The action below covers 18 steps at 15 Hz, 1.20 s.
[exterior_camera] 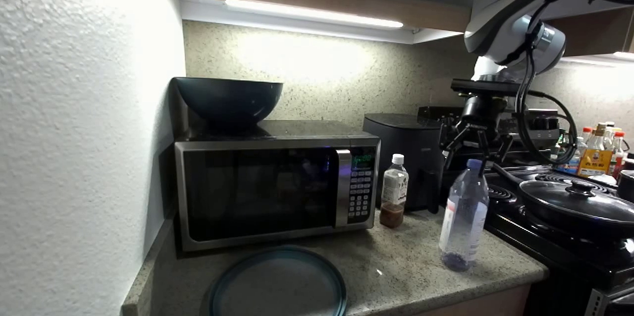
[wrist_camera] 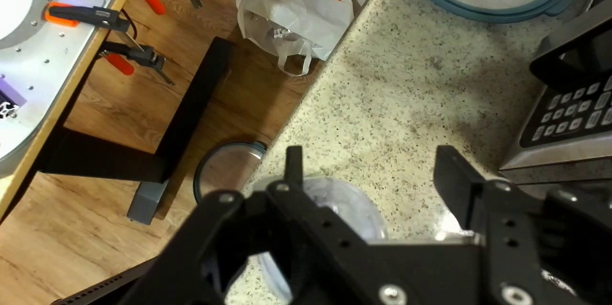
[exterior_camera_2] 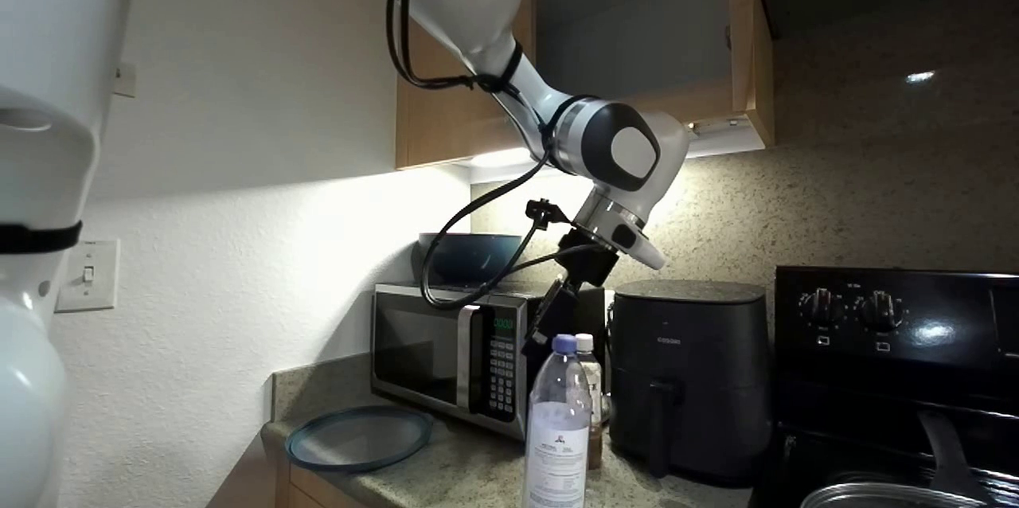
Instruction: Remove the bottle from the open cabinet, put it on the counter, put it back in the cabinet and then put it back on the counter
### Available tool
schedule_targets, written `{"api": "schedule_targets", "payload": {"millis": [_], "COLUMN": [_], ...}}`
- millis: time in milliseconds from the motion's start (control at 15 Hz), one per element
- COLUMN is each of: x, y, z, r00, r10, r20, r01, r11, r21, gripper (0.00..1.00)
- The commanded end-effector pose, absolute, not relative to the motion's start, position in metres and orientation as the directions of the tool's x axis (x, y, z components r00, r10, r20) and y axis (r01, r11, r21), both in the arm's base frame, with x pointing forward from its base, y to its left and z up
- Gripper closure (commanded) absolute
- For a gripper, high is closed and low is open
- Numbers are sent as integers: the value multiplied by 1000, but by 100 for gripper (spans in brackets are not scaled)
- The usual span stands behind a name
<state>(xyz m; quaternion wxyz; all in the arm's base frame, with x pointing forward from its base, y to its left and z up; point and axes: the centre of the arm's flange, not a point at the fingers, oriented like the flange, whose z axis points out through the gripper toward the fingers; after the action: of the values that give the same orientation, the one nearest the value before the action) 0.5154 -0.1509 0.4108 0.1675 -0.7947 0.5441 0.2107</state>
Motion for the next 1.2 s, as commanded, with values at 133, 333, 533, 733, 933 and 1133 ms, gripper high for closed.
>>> {"api": "schedule_targets", "payload": {"millis": [133,333,533,733,933,1133], "x": [519,518,516,506,490,473], "y": [-154,-156,-156,-150,-142,-134], "z": [416,417,422,446,488,537], "r00": [345,342,339,360,404,450], "r10": [-777,-778,-780,-785,-802,-821], "r20": [-527,-527,-525,-505,-440,-352], "r01": [-930,-931,-933,-928,-914,-892], "r11": [-360,-356,-350,-360,-375,-389], "r21": [-77,-79,-82,-101,-155,-231], "gripper": [0,0,0,0,0,0]}}
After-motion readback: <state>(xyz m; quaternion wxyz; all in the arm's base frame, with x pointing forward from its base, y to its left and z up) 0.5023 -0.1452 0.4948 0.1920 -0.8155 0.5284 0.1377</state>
